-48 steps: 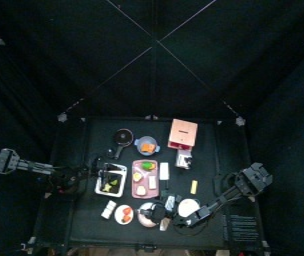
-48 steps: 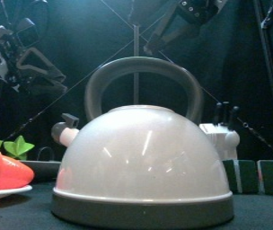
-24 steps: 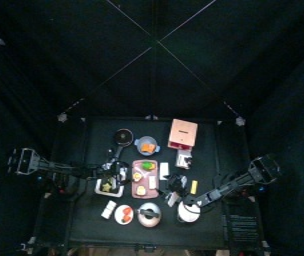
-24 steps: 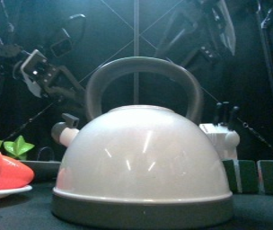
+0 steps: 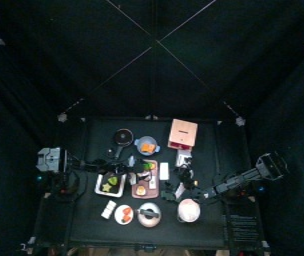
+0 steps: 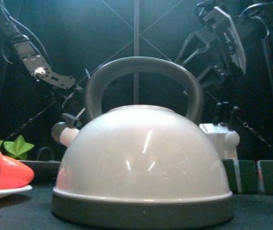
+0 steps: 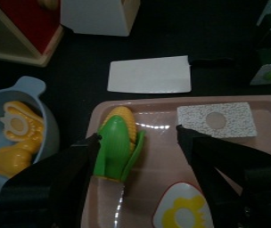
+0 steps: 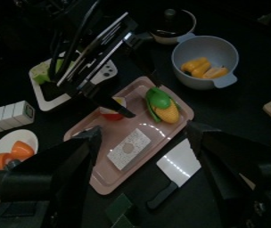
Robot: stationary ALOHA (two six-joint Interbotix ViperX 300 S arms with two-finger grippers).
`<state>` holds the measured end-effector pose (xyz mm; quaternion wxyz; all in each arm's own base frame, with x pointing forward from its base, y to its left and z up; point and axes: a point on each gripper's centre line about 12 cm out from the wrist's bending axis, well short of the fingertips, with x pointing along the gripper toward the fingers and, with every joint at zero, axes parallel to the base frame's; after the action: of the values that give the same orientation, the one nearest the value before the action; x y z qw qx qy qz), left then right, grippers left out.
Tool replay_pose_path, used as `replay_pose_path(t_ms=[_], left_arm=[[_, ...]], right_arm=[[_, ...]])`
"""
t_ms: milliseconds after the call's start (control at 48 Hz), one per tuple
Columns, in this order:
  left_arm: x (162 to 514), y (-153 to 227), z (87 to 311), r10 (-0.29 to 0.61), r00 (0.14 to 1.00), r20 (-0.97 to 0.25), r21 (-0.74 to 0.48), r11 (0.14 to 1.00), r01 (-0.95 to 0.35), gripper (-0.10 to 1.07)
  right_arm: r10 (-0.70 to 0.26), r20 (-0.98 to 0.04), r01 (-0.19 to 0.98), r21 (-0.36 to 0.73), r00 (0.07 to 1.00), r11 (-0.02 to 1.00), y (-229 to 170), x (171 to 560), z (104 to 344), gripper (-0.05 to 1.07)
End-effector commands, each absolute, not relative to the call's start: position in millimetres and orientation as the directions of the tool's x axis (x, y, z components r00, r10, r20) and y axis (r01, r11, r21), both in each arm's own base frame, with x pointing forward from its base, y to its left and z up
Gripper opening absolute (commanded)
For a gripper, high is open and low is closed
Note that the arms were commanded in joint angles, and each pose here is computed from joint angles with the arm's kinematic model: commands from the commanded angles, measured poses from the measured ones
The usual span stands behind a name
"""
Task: Grab corn
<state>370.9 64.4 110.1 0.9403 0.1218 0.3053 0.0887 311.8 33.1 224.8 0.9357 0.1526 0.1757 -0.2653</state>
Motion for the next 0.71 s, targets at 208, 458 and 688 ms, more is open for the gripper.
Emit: replay_pose_path(t_ms=[208,458,688], left_arm=[[388.7,68.1,113.1,0.295,0.792,-0.535,0.403,0.913,-0.068,1.01],[389.1,69.7,98.8,0.316,0.758,-0.571,0.433,0.9,-0.05,1.01],[389.1,74.7,94.0,0.326,0.747,-0.579,0.435,0.899,-0.055,0.97]], right_arm=[[-0.448,-0.397,0.551,0.2,0.802,0.81,31.4,314.3,230.2,1.04],[-0.449,-0.402,0.554,0.195,0.798,0.81,32.1,315.2,227.8,1.04],[-0.453,-0.408,0.56,0.195,0.793,0.805,31.7,316.7,226.5,1.04]])
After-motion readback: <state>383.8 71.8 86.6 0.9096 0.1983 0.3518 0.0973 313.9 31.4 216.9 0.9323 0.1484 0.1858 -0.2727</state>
